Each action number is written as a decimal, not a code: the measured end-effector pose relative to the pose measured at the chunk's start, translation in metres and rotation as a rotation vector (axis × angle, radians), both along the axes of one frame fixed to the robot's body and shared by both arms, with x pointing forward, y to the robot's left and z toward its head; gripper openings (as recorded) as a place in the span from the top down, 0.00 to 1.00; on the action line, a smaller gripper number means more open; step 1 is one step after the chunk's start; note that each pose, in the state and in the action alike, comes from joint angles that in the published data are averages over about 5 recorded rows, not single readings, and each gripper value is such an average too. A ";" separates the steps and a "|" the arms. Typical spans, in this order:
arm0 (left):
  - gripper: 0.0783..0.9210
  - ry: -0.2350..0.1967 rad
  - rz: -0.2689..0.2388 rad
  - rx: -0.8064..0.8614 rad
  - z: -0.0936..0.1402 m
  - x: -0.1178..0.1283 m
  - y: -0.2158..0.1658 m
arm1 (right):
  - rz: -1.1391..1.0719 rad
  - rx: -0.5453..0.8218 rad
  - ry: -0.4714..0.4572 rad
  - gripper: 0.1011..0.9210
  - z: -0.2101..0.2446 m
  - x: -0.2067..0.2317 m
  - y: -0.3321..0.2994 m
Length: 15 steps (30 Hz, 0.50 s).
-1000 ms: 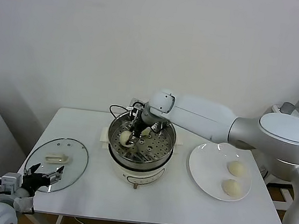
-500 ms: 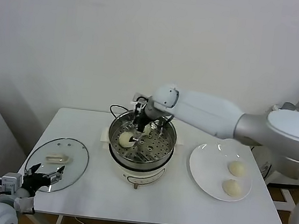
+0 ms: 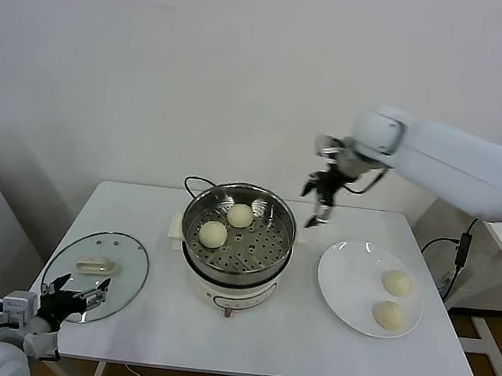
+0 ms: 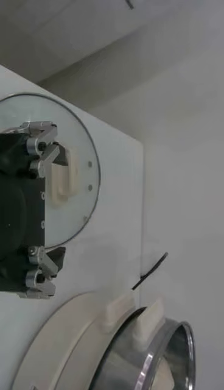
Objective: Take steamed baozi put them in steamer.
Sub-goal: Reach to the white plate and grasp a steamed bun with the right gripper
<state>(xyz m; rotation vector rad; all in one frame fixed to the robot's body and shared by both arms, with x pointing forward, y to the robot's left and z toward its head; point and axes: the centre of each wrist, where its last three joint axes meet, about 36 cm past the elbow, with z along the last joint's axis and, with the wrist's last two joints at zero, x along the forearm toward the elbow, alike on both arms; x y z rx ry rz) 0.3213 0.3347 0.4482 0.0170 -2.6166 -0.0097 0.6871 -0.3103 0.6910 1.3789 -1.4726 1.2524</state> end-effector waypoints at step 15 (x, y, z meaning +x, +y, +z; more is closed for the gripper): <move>0.12 0.004 -0.002 0.007 0.001 -0.001 0.000 | 0.044 -0.110 0.060 0.12 -0.069 -0.022 -0.112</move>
